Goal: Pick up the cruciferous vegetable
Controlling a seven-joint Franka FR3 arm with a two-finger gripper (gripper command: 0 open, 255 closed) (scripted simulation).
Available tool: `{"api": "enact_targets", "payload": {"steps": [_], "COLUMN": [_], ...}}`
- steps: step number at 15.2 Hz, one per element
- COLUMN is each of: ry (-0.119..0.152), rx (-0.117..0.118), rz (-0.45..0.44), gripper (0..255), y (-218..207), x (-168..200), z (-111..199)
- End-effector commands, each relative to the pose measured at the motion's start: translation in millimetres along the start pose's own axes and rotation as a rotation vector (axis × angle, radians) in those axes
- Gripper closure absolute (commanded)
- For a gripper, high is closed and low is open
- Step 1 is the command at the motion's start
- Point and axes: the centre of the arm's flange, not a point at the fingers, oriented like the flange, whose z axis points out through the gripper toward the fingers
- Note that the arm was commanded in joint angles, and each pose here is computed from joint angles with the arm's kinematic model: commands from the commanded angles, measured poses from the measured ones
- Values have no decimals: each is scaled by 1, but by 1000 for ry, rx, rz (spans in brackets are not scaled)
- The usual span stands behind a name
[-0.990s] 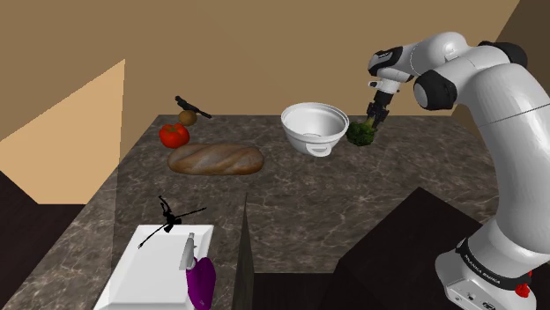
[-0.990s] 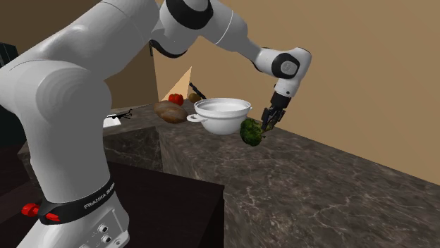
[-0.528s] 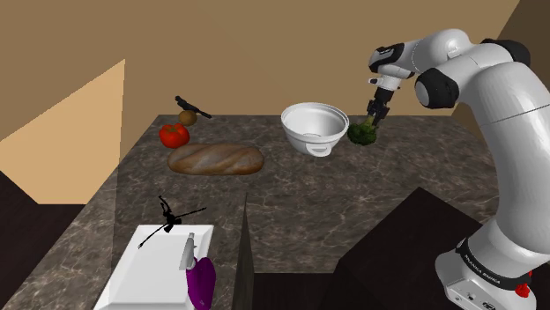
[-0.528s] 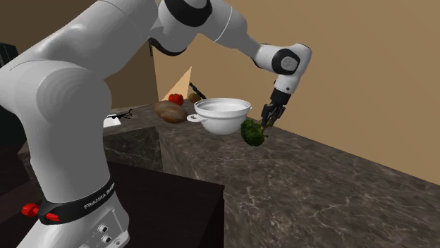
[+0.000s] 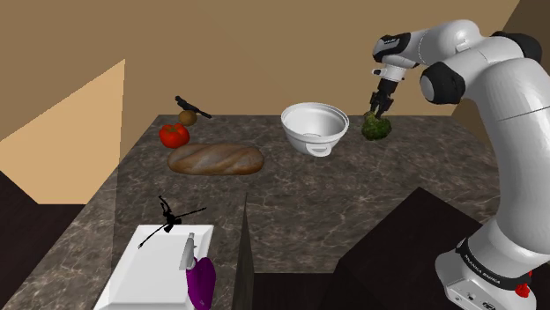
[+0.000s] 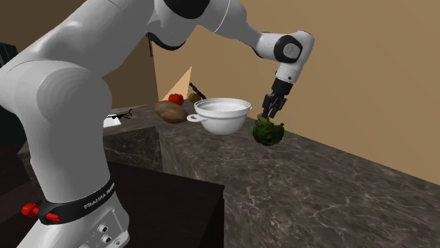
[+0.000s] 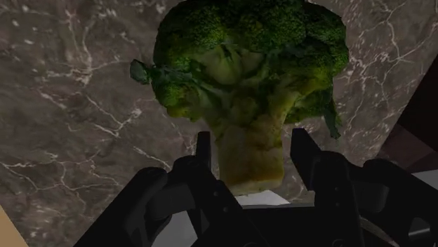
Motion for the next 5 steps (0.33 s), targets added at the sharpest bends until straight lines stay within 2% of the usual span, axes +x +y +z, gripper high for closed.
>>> {"api": "enact_targets", "payload": {"steps": [1, 5], "ry": [0, 0], "rx": [0, 0], "rz": [-1, -1], "gripper": [255, 255], "y": [-1, -4], "x": [3, 6], "z": [-9, -20]}}
